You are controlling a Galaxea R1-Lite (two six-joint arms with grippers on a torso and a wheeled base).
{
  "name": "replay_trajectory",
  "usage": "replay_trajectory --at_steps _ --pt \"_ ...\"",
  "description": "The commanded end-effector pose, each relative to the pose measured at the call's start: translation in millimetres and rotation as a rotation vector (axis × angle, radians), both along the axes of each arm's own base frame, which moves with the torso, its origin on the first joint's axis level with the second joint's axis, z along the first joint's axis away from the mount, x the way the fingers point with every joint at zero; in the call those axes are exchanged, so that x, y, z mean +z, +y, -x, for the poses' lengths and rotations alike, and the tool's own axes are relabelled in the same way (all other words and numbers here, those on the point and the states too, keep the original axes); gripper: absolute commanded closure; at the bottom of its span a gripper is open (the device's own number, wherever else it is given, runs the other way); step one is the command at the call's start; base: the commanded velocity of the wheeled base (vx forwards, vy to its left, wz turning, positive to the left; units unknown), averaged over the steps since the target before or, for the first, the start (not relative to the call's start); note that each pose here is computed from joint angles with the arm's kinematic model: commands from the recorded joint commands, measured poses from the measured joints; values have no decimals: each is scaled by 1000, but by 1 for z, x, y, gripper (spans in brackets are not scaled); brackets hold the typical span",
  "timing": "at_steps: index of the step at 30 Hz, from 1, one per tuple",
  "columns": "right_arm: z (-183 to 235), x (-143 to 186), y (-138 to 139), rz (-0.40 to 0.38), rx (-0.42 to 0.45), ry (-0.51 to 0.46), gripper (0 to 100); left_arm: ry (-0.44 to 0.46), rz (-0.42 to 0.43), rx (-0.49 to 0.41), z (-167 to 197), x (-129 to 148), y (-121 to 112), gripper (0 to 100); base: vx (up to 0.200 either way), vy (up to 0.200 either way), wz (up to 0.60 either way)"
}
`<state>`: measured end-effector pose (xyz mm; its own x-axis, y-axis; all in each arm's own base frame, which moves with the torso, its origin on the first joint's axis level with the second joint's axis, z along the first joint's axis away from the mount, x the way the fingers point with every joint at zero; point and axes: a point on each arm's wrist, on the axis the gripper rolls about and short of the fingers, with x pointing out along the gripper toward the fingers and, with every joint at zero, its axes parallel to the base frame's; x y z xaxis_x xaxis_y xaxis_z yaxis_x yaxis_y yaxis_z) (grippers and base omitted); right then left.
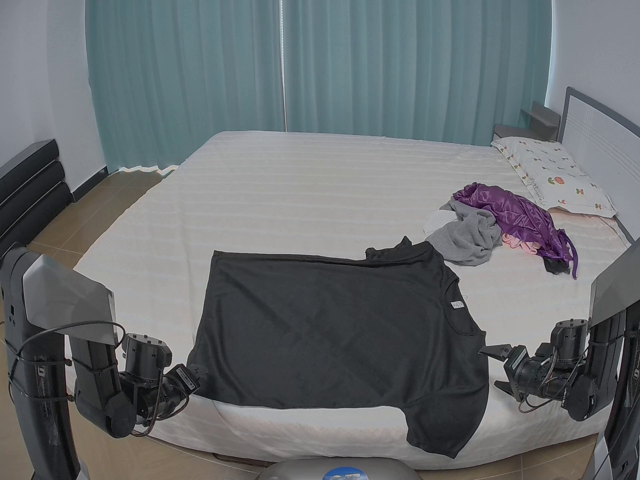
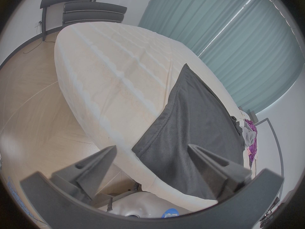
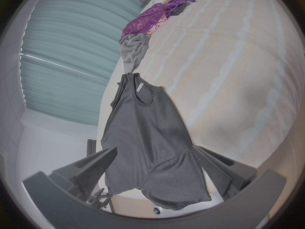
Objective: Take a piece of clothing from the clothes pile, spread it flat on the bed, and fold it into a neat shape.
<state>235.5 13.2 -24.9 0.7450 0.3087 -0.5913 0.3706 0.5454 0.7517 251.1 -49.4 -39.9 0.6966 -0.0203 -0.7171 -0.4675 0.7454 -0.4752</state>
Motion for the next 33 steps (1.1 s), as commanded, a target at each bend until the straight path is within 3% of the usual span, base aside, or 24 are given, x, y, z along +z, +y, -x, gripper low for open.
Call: replay_trajectory --at_steps 1,18,33 --pt "-1 1 0 -1 1 -15 0 4 -2 -1 -3 -4 -1 100 0 0 0" --pt "-1 1 0 0 -1 -15 0 10 -35 14 8 3 3 100 0 0 0" --pt "0 4 0 12 -5 -28 0 60 -89 -25 17 -2 7 100 0 0 0"
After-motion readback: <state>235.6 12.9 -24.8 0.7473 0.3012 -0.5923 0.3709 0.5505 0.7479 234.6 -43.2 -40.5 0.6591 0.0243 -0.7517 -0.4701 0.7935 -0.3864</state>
